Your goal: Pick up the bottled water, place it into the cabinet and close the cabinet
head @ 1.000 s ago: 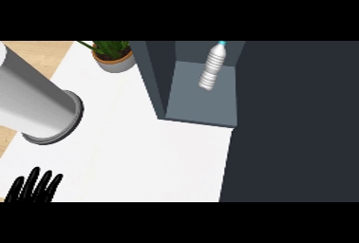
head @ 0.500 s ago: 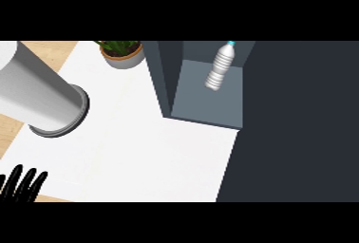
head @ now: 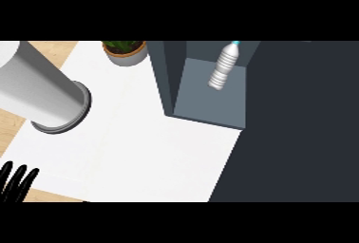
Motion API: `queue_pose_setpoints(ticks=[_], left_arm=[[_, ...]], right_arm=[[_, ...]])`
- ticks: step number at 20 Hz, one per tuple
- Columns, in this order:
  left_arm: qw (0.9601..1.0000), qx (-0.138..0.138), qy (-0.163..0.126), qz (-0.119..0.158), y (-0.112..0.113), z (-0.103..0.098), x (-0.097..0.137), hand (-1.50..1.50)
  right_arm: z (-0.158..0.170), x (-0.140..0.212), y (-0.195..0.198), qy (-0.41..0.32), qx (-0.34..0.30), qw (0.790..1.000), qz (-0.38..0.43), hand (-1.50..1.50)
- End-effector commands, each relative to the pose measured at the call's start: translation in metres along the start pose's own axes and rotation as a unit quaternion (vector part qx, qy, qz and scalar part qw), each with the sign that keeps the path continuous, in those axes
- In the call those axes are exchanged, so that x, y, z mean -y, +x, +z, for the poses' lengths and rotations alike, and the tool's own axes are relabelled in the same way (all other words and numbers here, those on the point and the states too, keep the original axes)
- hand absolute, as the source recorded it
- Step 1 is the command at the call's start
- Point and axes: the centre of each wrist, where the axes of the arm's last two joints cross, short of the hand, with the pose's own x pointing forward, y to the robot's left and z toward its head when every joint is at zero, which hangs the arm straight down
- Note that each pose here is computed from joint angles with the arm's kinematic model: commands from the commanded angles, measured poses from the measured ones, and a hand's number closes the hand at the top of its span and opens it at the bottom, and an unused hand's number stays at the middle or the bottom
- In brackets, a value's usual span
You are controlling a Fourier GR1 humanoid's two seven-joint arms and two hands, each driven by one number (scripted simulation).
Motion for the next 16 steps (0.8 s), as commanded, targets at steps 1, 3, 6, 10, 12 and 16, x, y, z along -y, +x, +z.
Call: queue_pose_setpoints(ticks=[1, 3, 6, 10, 12, 16], left_arm=[[0.9999, 0.01, -0.007, 0.003, 0.004, -0.002, -0.004, -1.5], [0.9999, 0.004, -0.012, 0.005, 0.005, -0.002, -0.002, -1.5], [0.9998, 0.009, -0.016, 0.003, 0.008, -0.006, -0.007, -1.5], [0.9998, 0.016, -0.015, 0.0, 0.014, -0.01, -0.01, -1.5], [0.9998, 0.016, -0.01, -0.005, 0.013, -0.009, -0.015, -1.5], [0.9999, 0.011, 0.006, 0.006, 0.012, -0.004, -0.014, -1.5]], right_arm=[[-0.017, -0.007, -0.02, -0.041, -0.034, 0.997, -0.057, 1.5], [-0.018, -0.006, -0.026, -0.045, -0.041, 0.995, -0.078, 1.5], [-0.024, -0.002, -0.033, -0.058, -0.035, 0.992, -0.106, 1.5], [-0.039, 0.007, -0.047, -0.059, -0.028, 0.986, -0.153, 1.5], [-0.049, 0.016, -0.057, -0.049, -0.041, 0.984, -0.167, 1.5], [-0.068, 0.051, -0.075, -0.123, -0.059, 0.977, -0.165, 1.5]])
